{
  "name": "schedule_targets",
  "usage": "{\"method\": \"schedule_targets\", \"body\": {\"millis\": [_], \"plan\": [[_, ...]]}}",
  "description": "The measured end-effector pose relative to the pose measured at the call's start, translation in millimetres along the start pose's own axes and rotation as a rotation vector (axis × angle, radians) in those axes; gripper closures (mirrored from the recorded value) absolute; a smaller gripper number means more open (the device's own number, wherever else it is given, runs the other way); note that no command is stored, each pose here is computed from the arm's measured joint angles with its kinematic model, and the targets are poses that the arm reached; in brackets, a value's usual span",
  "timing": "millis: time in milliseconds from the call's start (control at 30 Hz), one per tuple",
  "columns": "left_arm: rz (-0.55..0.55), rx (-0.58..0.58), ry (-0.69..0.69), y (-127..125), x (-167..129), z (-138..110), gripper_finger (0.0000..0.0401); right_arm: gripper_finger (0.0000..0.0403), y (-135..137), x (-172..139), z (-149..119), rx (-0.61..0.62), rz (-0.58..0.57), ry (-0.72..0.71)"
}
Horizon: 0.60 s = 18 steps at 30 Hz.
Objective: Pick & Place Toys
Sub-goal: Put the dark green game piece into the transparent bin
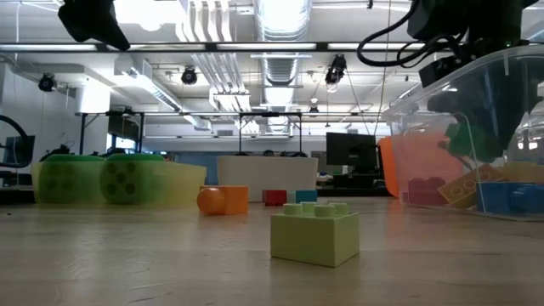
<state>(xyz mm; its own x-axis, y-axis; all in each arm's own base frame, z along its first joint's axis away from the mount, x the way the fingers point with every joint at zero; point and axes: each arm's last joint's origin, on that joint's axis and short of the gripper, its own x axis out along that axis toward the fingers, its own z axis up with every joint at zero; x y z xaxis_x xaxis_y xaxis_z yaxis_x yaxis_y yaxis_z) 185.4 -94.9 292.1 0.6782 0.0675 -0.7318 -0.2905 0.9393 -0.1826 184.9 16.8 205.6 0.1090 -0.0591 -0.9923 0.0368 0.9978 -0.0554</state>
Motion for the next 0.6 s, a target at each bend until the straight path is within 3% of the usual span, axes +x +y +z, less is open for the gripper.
{"method": "schedule_targets", "body": {"millis": [600], "plan": [[0.0,0.004,0.001,0.0,0.0,-0.1,0.0059,0.0276,3.8,24.2,10.9,-0.006,0.032,0.117]]}}
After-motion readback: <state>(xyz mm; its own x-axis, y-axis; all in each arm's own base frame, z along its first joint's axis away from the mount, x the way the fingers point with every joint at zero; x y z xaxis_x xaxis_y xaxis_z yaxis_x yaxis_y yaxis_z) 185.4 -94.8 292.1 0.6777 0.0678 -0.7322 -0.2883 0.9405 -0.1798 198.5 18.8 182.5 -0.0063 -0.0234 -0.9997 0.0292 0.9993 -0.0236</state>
